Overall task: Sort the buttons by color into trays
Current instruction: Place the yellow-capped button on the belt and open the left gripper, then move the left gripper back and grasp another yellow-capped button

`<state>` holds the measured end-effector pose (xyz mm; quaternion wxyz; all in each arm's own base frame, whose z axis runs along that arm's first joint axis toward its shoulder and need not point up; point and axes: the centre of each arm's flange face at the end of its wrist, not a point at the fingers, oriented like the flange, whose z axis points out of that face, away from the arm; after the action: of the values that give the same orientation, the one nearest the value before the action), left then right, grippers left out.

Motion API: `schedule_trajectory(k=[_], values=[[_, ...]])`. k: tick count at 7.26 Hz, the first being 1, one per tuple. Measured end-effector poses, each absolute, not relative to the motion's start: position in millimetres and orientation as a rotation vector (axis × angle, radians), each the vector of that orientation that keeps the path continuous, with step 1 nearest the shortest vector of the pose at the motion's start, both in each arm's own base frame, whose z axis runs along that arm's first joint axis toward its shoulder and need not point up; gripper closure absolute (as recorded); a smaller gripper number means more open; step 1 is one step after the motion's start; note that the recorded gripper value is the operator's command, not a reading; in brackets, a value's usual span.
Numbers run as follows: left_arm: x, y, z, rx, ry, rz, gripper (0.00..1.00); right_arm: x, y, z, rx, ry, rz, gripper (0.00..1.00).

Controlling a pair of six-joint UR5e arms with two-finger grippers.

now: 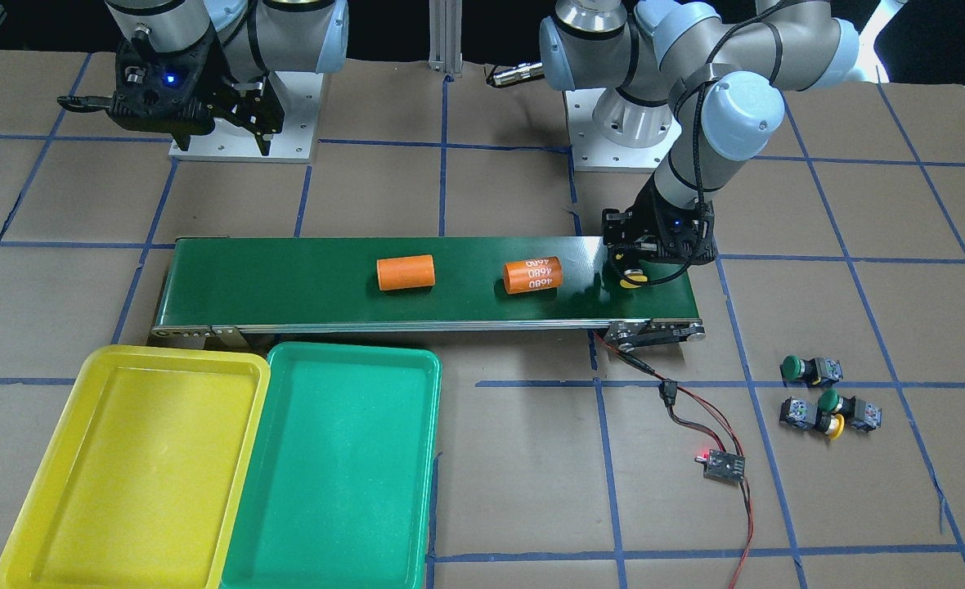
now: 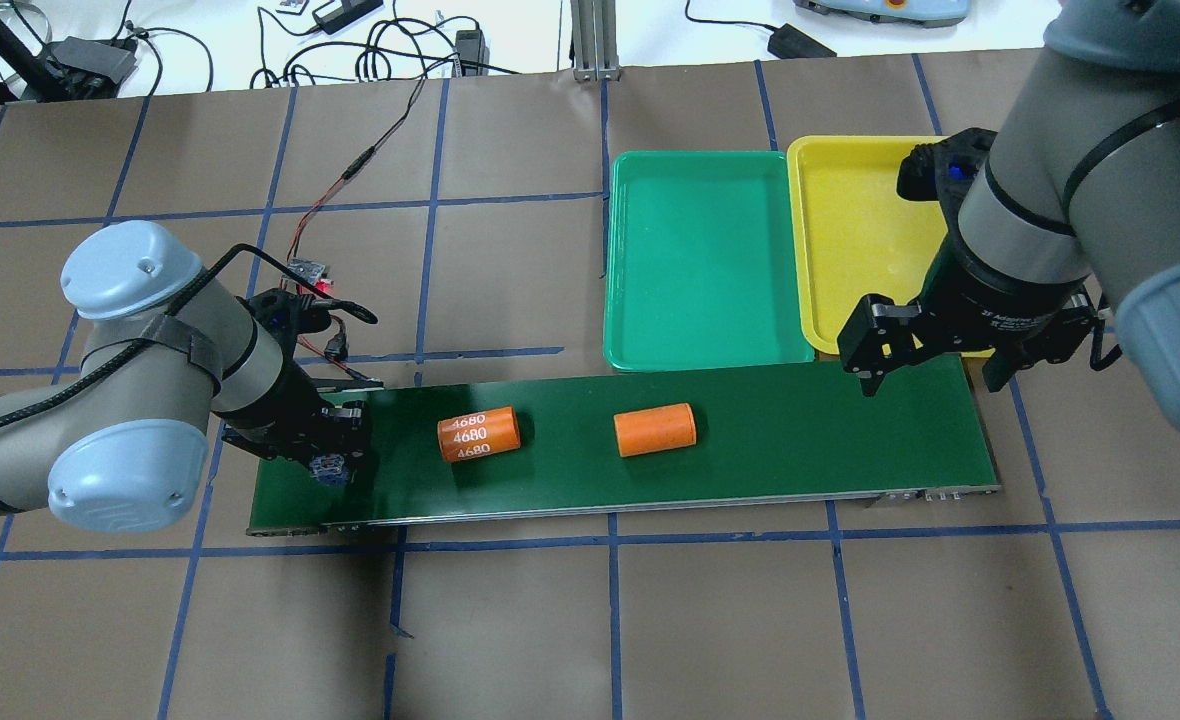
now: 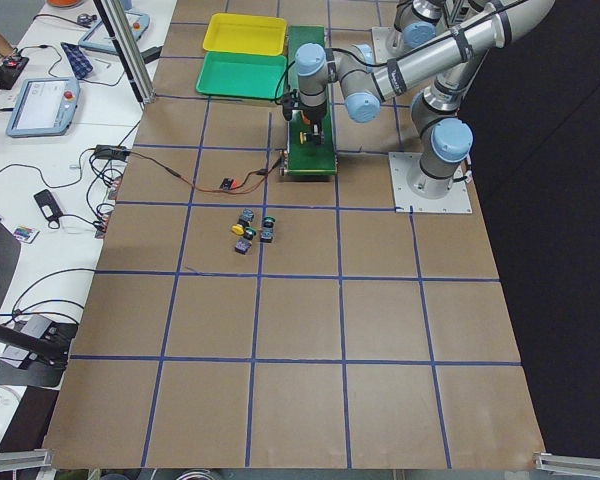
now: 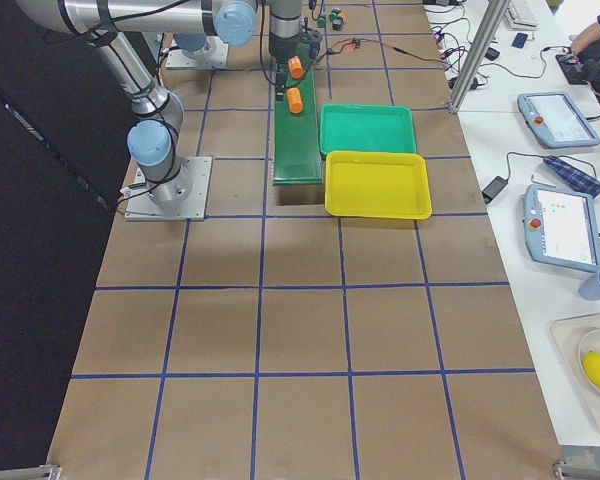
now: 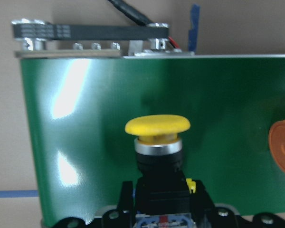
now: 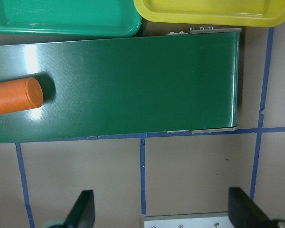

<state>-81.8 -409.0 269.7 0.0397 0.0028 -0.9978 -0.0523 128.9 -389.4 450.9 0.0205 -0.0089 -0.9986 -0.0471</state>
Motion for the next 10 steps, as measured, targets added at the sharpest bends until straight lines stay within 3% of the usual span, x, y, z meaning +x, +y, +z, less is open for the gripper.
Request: schedule_trajectory(k=[4,7,10], values=[[-35,-485,335,-0.164,-3.094,0.035,0.00,129,-389,451,-0.026,-3.097,-0.146,0.00],[83,-580,299,-0.362,-3.087,0.025,0.00,129,-391,451,-0.045,-3.101,-0.139,0.00],[135,-622,235,-0.508,-3.098,0.016,0.00,129,-389,451,-0.118,-3.093,-0.145,0.00]])
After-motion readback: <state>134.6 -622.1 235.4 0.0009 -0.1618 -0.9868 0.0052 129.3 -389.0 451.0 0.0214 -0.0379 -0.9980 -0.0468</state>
